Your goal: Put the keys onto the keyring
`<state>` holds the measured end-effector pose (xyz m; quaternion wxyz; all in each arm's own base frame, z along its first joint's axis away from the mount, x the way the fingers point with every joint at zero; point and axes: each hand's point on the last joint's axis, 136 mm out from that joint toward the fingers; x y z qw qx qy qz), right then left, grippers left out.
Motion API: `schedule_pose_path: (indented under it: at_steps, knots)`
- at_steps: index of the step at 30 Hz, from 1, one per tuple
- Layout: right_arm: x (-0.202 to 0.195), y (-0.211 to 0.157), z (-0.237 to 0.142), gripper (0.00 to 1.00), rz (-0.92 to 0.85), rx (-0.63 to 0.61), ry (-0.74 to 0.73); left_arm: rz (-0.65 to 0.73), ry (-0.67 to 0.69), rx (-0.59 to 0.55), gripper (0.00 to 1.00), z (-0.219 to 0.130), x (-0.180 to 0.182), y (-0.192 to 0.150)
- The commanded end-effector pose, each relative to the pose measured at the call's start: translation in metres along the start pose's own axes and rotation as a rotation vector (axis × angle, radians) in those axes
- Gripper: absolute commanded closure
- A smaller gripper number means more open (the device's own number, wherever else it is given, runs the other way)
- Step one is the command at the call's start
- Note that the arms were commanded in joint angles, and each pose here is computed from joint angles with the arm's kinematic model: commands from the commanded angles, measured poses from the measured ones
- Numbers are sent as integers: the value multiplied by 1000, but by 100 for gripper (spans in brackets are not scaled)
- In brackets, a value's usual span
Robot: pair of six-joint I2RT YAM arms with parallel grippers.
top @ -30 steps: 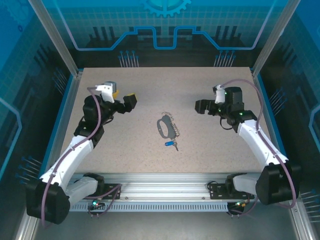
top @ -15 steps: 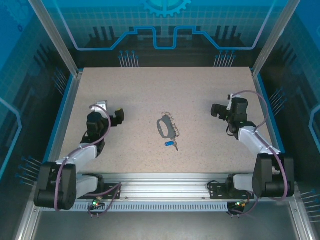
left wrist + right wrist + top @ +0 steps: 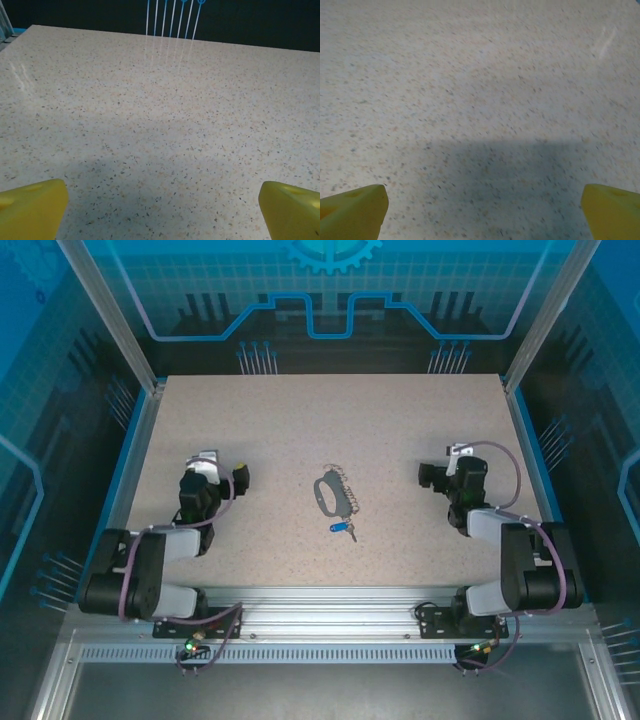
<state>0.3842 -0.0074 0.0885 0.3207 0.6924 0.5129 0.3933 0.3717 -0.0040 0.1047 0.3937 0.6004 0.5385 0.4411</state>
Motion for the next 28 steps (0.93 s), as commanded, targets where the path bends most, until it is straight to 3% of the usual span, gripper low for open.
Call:
schedule_pose_path:
  at_steps: [1,4,10,28]
  knots:
    - [29,8,5,0,-95,-81,114,30,-14,-77,1,4,-1,9]
    - [34,2,6,0,-127,-87,124,39,-27,-85,1,10,-4,4]
    - [33,2,7,0,-125,-85,114,49,-74,23,1,28,-10,0]
    - [35,2,8,0,-134,-82,120,37,-56,26,1,28,-5,0]
Point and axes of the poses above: each hand's point on the last joint's axis, 136 mm out from that joint toward the fingers, its own z axis out along the fingers, its own x axis along the line the jaws close on, y = z × x, and after that the axes turned 13 degrees about z, right-handed
